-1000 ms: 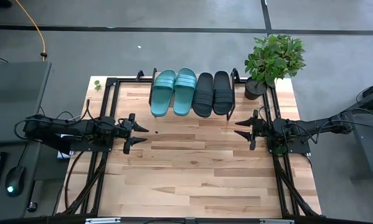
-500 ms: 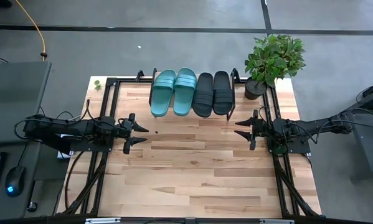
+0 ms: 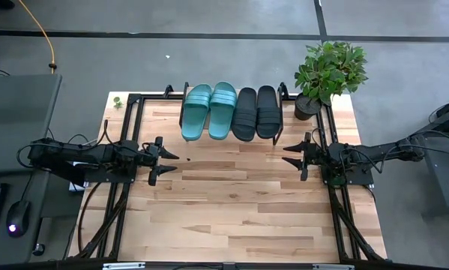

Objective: Pick and place slides into the shelf
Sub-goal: Return to Home Position

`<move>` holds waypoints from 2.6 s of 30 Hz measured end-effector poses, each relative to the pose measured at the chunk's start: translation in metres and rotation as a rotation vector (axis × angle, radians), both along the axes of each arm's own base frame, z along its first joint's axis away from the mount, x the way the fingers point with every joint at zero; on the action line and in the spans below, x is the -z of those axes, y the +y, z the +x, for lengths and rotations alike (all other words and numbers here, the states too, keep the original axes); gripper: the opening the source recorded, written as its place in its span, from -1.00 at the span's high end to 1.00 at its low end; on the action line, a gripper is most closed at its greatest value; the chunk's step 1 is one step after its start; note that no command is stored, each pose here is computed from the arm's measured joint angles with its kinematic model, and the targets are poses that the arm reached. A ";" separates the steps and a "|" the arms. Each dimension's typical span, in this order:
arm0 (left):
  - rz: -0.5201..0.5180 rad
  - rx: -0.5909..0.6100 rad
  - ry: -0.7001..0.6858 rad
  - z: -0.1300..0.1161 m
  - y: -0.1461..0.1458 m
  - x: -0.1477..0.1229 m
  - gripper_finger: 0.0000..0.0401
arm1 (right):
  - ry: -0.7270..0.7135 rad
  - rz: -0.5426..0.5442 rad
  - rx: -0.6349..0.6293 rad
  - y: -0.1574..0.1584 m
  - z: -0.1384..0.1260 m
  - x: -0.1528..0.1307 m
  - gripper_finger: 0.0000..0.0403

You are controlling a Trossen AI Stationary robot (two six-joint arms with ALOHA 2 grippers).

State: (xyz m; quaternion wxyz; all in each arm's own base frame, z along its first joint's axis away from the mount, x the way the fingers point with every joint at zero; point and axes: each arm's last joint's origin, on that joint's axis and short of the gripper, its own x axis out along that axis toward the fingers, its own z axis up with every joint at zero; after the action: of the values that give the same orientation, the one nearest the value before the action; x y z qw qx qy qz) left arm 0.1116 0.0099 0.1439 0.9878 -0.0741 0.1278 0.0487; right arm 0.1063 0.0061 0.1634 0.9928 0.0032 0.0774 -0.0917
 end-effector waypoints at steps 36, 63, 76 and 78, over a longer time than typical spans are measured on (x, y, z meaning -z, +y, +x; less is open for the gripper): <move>0.003 0.027 0.040 0.002 -0.004 0.004 0.06 | 0.000 -0.001 0.001 0.000 0.000 0.000 0.16; 0.003 0.026 0.040 0.002 -0.004 0.004 0.06 | 0.000 0.000 -0.001 0.000 0.000 0.000 0.16; 0.003 0.026 0.040 0.002 -0.004 0.004 0.06 | 0.000 0.000 0.000 0.000 0.000 0.000 0.16; 0.003 0.026 0.040 0.002 -0.004 0.004 0.06 | 0.000 0.000 0.000 0.000 0.000 0.000 0.16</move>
State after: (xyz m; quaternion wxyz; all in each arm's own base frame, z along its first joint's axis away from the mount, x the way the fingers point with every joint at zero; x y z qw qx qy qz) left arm 0.1136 0.0054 0.1402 0.9857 -0.0700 0.1483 0.0375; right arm 0.1063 0.0061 0.1634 0.9927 0.0032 0.0775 -0.0918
